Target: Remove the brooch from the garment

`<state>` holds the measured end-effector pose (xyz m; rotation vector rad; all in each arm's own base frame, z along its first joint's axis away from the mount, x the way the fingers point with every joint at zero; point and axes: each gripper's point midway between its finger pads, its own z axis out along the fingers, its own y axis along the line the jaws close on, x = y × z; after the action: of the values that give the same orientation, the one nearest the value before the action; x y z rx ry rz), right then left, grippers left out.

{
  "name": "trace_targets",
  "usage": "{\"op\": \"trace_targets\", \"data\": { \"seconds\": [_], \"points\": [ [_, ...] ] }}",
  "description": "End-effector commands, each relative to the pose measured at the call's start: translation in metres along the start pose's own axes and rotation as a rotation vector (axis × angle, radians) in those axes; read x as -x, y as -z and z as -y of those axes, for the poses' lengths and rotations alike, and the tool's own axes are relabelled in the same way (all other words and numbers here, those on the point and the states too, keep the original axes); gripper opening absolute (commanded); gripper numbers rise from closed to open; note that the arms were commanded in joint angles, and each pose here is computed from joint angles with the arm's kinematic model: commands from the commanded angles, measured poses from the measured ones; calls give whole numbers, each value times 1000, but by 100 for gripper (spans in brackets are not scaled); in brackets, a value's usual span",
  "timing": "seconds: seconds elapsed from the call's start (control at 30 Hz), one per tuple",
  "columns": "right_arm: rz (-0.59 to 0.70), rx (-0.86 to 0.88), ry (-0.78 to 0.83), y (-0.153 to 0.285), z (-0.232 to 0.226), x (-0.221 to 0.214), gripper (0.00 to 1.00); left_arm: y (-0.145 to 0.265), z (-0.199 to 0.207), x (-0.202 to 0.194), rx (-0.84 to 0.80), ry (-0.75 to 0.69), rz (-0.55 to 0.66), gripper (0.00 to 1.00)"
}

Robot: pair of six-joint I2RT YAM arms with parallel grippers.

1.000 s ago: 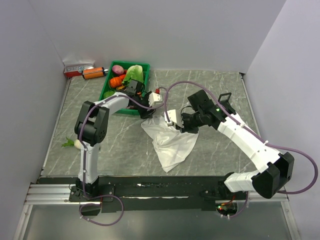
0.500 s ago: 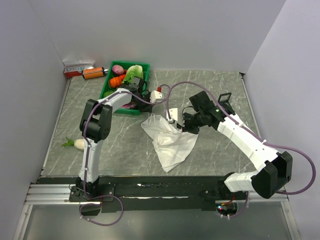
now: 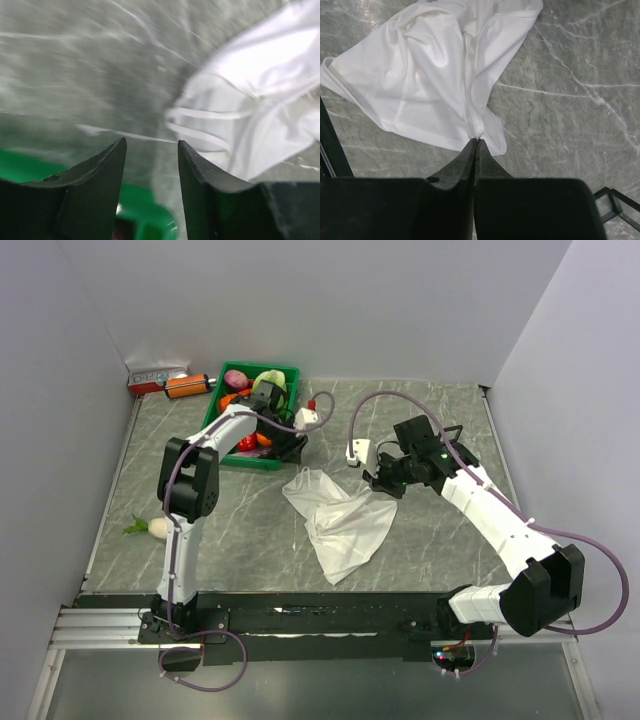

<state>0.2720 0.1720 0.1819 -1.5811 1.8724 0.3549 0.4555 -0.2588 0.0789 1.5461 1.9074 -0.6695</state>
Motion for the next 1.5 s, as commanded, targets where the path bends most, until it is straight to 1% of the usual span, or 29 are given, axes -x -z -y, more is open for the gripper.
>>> {"op": "trace_targets", "data": {
  "seconds": [0.0, 0.1, 0.27, 0.37, 0.4, 0.47, 0.5, 0.57, 0.6, 0.63, 0.77, 0.97, 1.07, 1.13, 1.17, 1.2, 1.23, 1.27, 1.3, 1.37, 1.4, 1.47],
  "points": [
    [36, -12, -14, 3, 0, 5, 1, -22, 33, -21, -123, -27, -59, 52],
    [38, -5, -11, 5, -2, 5, 2, -36, 27, -31, -110, -14, -92, 51],
    [33, 12, -5, 1, -7, 1, 2, -43, 19, -23, -107, 28, -70, 49],
    [35, 4, -7, 0, -4, -1, 2, -46, 22, -25, -109, 22, -88, 43],
    [35, 4, -12, -1, -4, -1, 2, -47, 24, -24, -114, 17, -89, 37],
    [37, 0, -16, -1, -3, -1, 1, -47, 26, -25, -118, 14, -92, 30],
    [42, -3, -19, -1, -3, 0, 1, -47, 26, -25, -120, 13, -92, 22],
    [42, -5, -28, -2, -3, -1, 1, -45, 29, -25, -129, 12, -93, 12],
    [43, -10, -29, -3, -2, -1, 1, -44, 30, -24, -132, 10, -93, 3],
    [45, -14, -29, -2, -1, 0, 1, -43, 31, -23, -137, 10, -91, 1],
    [41, -26, -45, -4, 1, -3, 1, -35, 34, -16, -144, 28, -70, 1],
    [40, -67, -82, -3, 16, -5, 0, -7, 28, 20, -118, 76, 43, 1],
    [46, -119, -94, 7, 31, -2, 0, 17, 28, 44, -99, 77, 85, 1],
    [59, -167, -121, 17, 45, 0, 0, 46, 21, 67, -44, 73, 137, 1],
    [82, -221, -145, 29, 61, 4, 0, 57, 17, 76, -11, 73, 159, 1],
    [95, -250, -162, 36, 70, 5, 0, 79, 13, 88, 41, 69, 192, 1],
    [107, -280, -179, 42, 81, 6, 0, 93, 3, 102, 99, 69, 237, 1],
    [121, -335, -220, 55, 101, 5, 0, 104, 0, 110, 122, 77, 263, 1],
    [136, -371, -233, 63, 113, 7, 0, 132, -7, 127, 166, 53, 315, 1],
    [166, -434, -253, 81, 139, 15, 0, 158, -15, 148, 208, 70, 382, 1],
    [173, -472, -263, 91, 152, 14, 0, 183, -23, 166, 254, 54, 427, 1],
    [212, -518, -263, 109, 171, 26, 0, 205, -28, 184, 293, 67, 485, 1]
  ]
}}
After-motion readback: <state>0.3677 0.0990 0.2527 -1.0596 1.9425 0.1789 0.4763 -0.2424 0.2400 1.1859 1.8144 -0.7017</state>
